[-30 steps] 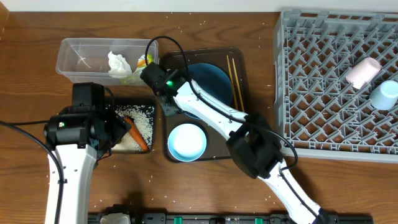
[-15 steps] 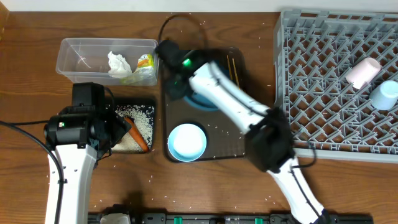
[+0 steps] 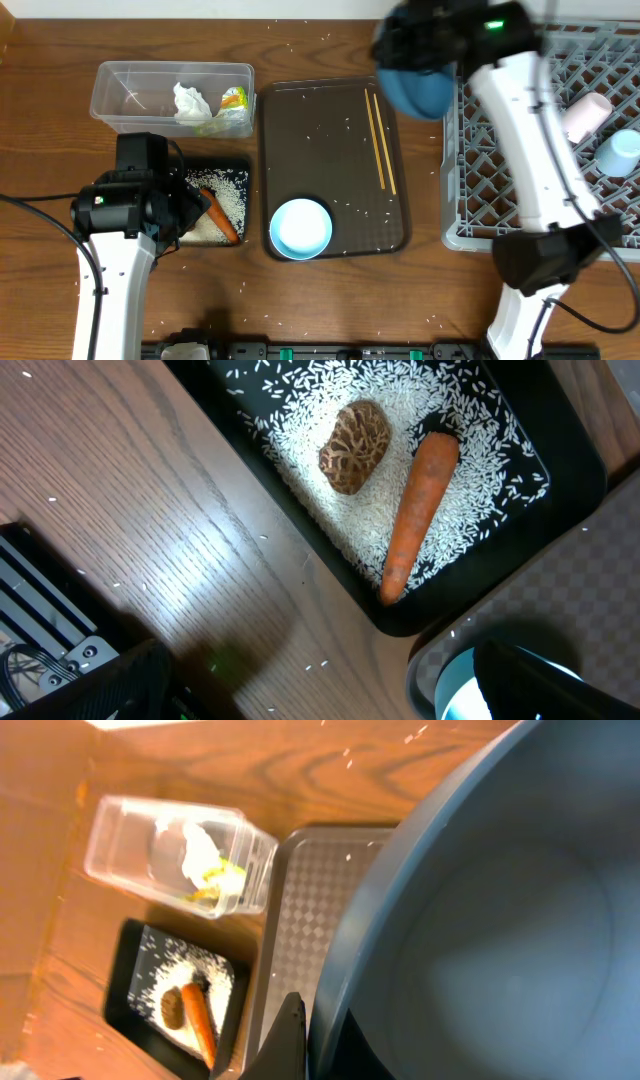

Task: Sort waste into correct bins and load items into the dishwasher rack
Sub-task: 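Lift the blue plate with the right gripper toward the dish rack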

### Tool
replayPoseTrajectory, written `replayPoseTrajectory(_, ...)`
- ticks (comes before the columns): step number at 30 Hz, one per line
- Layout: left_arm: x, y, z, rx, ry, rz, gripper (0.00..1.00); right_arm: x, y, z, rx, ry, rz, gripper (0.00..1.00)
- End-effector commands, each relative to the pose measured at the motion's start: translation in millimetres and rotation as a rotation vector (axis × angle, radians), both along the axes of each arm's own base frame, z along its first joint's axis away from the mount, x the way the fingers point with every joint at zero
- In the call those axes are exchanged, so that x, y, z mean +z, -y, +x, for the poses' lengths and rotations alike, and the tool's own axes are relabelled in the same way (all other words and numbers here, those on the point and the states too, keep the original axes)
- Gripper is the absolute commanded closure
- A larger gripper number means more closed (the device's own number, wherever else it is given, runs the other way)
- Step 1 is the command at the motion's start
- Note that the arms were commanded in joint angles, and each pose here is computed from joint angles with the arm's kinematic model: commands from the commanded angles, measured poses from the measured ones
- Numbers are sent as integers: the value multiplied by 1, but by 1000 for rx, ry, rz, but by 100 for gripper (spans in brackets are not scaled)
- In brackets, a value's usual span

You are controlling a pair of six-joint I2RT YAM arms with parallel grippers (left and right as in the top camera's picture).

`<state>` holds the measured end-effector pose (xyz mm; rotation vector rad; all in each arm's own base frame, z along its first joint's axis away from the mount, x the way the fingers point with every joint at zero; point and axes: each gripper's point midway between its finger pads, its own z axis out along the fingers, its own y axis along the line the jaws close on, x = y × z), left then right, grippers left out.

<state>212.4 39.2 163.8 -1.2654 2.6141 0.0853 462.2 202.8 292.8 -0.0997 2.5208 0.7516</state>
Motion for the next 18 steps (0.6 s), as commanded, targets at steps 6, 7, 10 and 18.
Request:
replayPoseTrajectory(6, 0, -4, -1, -9, -9, 22, 2, 24, 95, 14, -27, 8, 195, 99)
replayPoseTrajectory(7, 0, -4, -1, -9, -9, 22, 2, 25, 107, 16, -38, 16, 203, 99)
replayPoseTrajectory(10, 0, -4, -1, -9, -9, 22, 2, 26, 147, 22, -97, 38, 201, 99)
replayPoseTrajectory(18, 0, -4, -1, -9, -9, 22, 2, 5, 207, 20, -138, 40, 169, 99)
